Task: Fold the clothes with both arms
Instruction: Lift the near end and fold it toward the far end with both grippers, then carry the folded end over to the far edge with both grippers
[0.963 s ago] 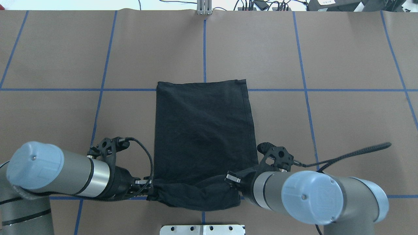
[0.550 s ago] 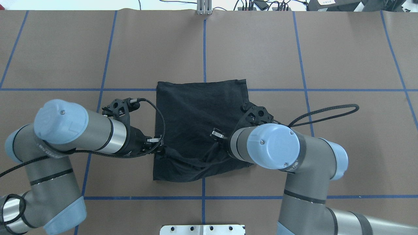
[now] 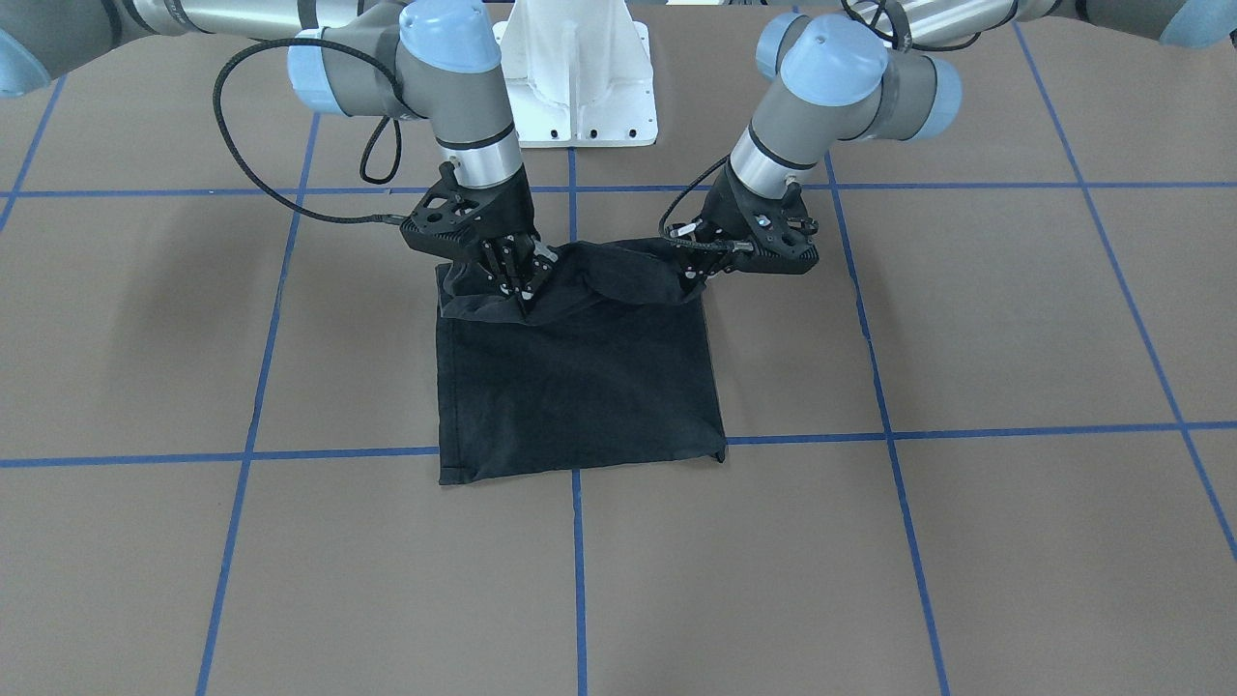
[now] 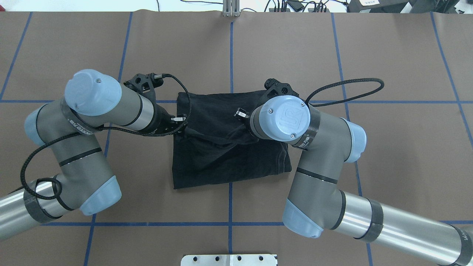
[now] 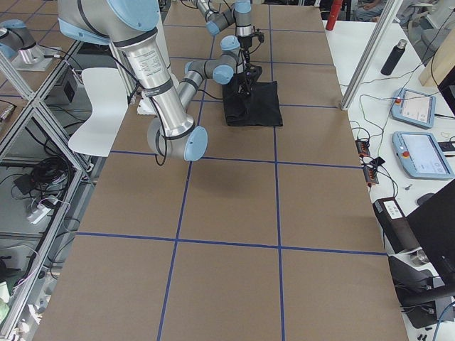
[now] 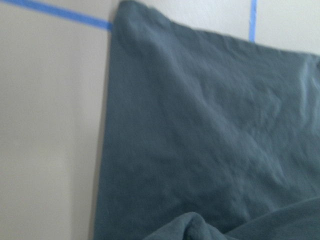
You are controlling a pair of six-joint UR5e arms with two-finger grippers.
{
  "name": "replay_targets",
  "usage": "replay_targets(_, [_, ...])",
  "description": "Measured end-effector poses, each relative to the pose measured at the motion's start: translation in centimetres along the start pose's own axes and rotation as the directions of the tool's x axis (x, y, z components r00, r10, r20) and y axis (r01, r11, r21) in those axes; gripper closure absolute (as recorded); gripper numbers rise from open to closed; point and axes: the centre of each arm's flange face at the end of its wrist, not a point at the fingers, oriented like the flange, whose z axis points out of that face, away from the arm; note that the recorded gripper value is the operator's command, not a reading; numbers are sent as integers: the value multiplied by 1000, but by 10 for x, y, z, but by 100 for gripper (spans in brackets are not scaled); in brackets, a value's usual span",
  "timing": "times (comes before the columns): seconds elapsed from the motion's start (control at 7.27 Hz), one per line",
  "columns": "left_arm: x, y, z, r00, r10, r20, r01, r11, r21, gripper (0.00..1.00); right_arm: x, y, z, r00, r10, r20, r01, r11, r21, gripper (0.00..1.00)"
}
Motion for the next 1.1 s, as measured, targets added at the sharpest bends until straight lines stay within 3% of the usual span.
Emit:
replay_targets(0.41, [-1,-29,-3,1000,1,12,-1,999,38,100,-1,-31,18,999,-12,-36,13,999,42,100])
replay_targets(1.1, [4,-68,43,996,-18,91,11,997,79,100,-28,-45,43,997,-5,-74,10,998,66,100])
